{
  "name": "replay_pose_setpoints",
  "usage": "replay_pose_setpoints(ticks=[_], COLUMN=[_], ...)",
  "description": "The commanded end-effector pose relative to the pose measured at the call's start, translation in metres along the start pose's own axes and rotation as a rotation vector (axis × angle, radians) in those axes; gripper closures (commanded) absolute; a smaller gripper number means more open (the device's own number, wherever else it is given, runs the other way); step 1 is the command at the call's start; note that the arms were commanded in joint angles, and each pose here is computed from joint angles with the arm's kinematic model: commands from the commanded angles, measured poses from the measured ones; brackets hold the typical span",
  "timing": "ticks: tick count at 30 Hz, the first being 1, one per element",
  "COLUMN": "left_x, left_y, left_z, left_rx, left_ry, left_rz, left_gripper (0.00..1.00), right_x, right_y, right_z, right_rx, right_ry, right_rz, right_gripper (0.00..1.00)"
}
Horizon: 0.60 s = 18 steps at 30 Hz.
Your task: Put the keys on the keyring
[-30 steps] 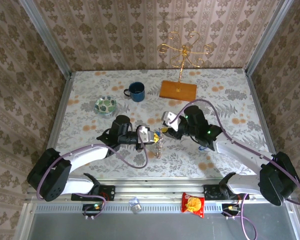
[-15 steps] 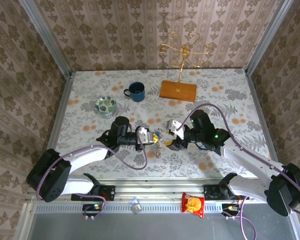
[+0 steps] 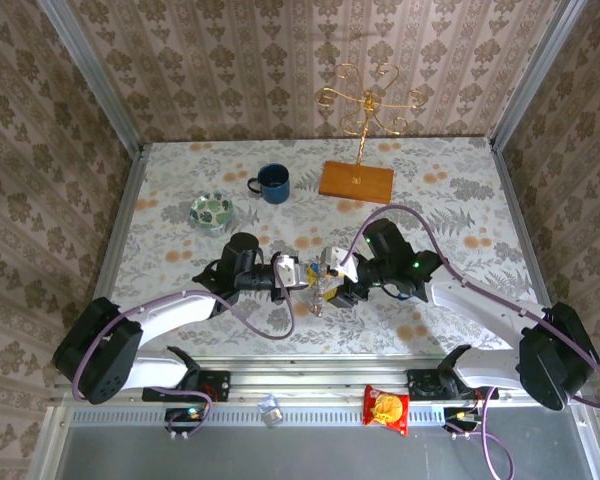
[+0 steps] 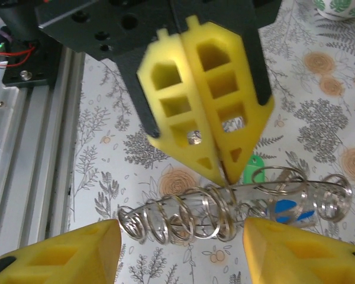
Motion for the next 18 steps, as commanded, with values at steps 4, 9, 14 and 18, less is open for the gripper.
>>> replay_pose_setpoints(ticks=[4,9,14,18], left_x=[0.003,0.003,0.002,0.001], left_y=[-0.001,0.000,-0.001,-0.001], left_z=[-0.007,-0.007,-0.007,-0.008], left_rx=[-0.032,-0.034,-0.037,-0.048], left_ry=[0.035,0.029,0.024,0.012], left_rz=[-0.031,-0.032,-0.030,-0.022], left_gripper=[1.00,1.00,1.00,1.00], right_x=[0.015,0.033,0.048,0.038], right_y=[-0.004,-0.004,-0.003,-0.017], right_z=[-0.001,-0.001,-0.005,-0.003], right_rx=[0.039,0.035,0.006,-0.079], right_ry=[-0.001,-0.023,-0.075,-0.071], right_rz=[-0.077,-0.102,-0.100,0.015], right_gripper=[0.45,0.45,0.45,0.48])
Point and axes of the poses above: each hand's point on the last joint's axis, 136 mm out from that joint toward the fingers, its own y axis out along the fingers, its own x axis along the line the jaws close on, z = x × y, the point moved 9 cm from there along -y, back along the fingers, and after that the axes turned 11 degrees about y, right-handed, at the moved point
